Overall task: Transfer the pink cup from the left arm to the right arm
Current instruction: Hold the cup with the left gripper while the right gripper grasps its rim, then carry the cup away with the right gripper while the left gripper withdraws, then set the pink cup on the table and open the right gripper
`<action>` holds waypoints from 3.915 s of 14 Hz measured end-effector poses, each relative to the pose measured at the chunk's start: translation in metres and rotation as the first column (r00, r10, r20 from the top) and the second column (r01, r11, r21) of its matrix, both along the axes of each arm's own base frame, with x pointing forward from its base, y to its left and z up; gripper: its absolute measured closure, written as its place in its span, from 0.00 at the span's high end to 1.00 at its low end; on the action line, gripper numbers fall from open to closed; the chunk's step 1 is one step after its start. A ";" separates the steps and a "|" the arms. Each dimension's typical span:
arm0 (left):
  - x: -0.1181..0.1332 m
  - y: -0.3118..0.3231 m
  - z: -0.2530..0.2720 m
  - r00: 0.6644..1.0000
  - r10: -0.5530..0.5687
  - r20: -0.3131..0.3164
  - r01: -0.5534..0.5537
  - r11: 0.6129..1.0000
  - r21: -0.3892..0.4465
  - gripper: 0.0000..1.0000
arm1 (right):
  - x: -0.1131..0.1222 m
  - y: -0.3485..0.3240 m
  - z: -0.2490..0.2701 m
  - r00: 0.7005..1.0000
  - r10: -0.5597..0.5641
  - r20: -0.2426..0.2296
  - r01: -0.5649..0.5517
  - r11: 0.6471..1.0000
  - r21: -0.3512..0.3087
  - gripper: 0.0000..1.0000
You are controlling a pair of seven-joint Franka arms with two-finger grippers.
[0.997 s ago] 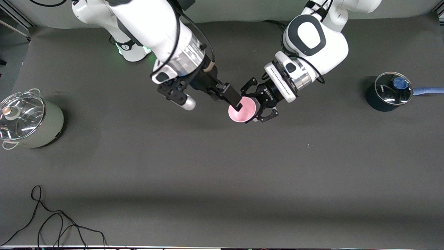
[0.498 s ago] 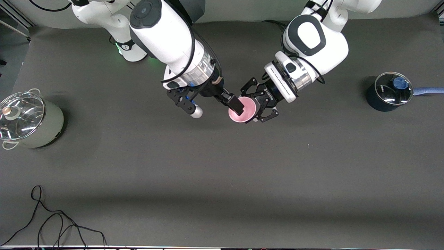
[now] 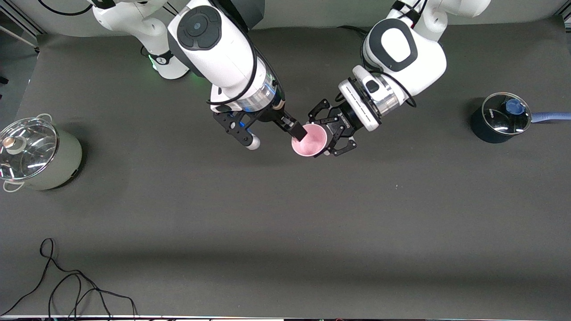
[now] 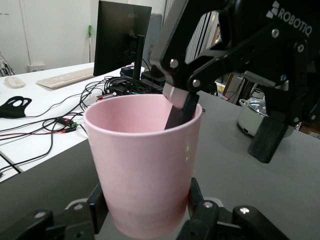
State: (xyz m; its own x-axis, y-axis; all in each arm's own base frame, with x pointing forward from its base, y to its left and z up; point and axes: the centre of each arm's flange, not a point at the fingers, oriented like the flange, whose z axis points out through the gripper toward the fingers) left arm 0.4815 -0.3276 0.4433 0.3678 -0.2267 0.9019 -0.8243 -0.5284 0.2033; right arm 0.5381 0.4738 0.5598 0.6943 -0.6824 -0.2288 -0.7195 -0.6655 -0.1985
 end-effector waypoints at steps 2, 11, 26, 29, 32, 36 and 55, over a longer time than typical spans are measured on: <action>-0.003 -0.003 -0.001 1.000 -0.008 -0.002 0.008 1.000 0.001 0.66 | 0.001 0.000 0.003 1.000 -0.001 0.005 0.001 1.000 0.005 0.63; -0.003 -0.003 -0.002 1.000 -0.008 0.001 0.008 1.000 0.004 0.76 | 0.007 0.002 0.008 1.000 -0.006 0.025 0.005 1.000 0.026 0.08; 0.062 0.106 -0.012 0.999 -0.041 -0.015 0.039 0.993 -0.107 1.00 | 0.044 -0.185 0.079 0.959 0.282 -0.039 -0.284 0.956 -0.067 0.08; 0.074 0.164 -0.026 0.989 -0.140 -0.055 0.135 0.986 -0.100 1.00 | 0.050 -0.273 0.102 0.908 0.418 -0.031 -0.419 0.906 -0.063 0.08; 0.076 0.225 -0.031 0.951 -0.242 -0.194 0.229 0.969 -0.088 1.00 | 0.054 -0.355 0.102 0.826 0.560 -0.057 -0.563 0.825 -0.047 0.08; 0.065 0.315 -0.026 0.870 -0.294 -0.396 0.307 0.951 -0.031 1.00 | 0.064 -0.413 0.057 0.728 0.666 -0.163 -0.682 0.727 -0.077 0.08; 0.075 0.352 0.120 0.548 0.589 -0.594 0.118 0.649 0.751 1.00 | 0.012 -0.470 -0.262 0.755 0.655 0.000 -0.635 0.731 -0.250 0.08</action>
State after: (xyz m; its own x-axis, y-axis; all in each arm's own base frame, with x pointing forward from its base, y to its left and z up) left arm 0.5563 0.0241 0.5628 0.9218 -0.3651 -0.1304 -0.3455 -0.9262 0.1512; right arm 0.5505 0.0039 0.2976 0.9949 -0.0872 -0.0512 -0.0886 -0.9957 -0.0256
